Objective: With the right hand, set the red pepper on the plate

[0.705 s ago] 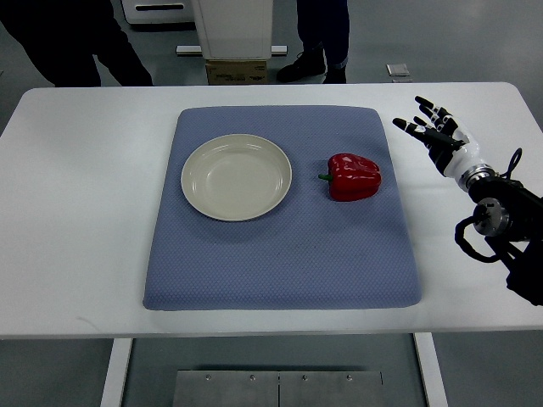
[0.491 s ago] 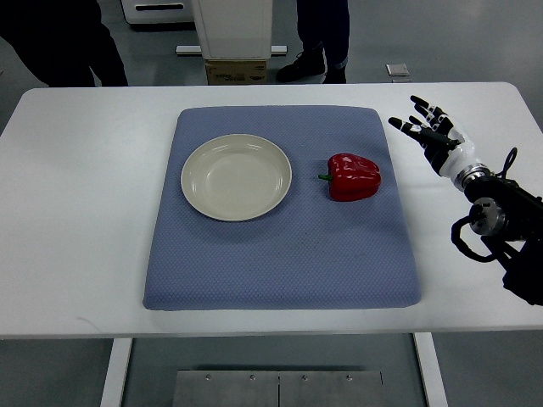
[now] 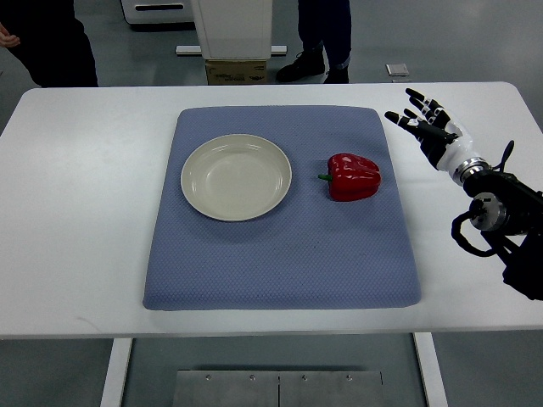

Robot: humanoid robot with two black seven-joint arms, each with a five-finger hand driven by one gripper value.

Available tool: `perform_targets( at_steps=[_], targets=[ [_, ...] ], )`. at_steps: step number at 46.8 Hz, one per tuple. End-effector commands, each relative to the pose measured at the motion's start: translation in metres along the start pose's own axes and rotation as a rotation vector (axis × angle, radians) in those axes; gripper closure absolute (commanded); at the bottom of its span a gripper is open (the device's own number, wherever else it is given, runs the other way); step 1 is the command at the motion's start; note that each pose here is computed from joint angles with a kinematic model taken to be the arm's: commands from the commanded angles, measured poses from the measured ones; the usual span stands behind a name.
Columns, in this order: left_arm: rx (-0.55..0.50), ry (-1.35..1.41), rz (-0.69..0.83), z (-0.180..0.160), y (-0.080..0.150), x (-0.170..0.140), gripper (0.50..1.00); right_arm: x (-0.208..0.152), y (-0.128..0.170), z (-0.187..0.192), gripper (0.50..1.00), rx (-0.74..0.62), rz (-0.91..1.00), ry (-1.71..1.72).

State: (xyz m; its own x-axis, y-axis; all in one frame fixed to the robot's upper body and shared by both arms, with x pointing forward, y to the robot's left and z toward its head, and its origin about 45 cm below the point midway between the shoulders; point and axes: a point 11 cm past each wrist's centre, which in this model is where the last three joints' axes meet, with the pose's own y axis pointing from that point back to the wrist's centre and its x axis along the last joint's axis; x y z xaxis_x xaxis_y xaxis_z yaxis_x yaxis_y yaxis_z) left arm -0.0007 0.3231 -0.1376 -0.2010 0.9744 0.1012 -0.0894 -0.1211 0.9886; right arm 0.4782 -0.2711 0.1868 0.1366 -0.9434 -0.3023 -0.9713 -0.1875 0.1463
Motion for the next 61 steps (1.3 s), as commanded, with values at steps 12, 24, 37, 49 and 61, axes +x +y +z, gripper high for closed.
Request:
perform_targets(
  at_steps=[12,24,37,49,61],
  targets=[
    [0.000,0.000,0.001,0.0000,0.0000,0.0003,0.500,-0.0048,-0.0002,-0.0007,0.500,0.002,-0.042,-0.014],
    [0.000,0.000,0.001,0.0000,0.0000,0.0003,0.500,-0.0041,0.0012,0.0025,0.500,-0.004,-0.045,-0.014],
    [0.000,0.000,0.001,0.0000,0.0000,0.0003,0.500,-0.0054,0.0008,-0.0029,0.500,0.000,-0.080,-0.016],
    [0.000,0.000,0.001,0.0000,0.0000,0.0003,0.500,-0.0040,0.0006,-0.0038,0.500,0.003,-0.074,-0.016],
    [0.000,0.000,0.001,0.0000,0.0000,0.0003,0.500,-0.0049,0.0007,-0.0026,0.500,0.003,-0.076,-0.016]
  ],
)
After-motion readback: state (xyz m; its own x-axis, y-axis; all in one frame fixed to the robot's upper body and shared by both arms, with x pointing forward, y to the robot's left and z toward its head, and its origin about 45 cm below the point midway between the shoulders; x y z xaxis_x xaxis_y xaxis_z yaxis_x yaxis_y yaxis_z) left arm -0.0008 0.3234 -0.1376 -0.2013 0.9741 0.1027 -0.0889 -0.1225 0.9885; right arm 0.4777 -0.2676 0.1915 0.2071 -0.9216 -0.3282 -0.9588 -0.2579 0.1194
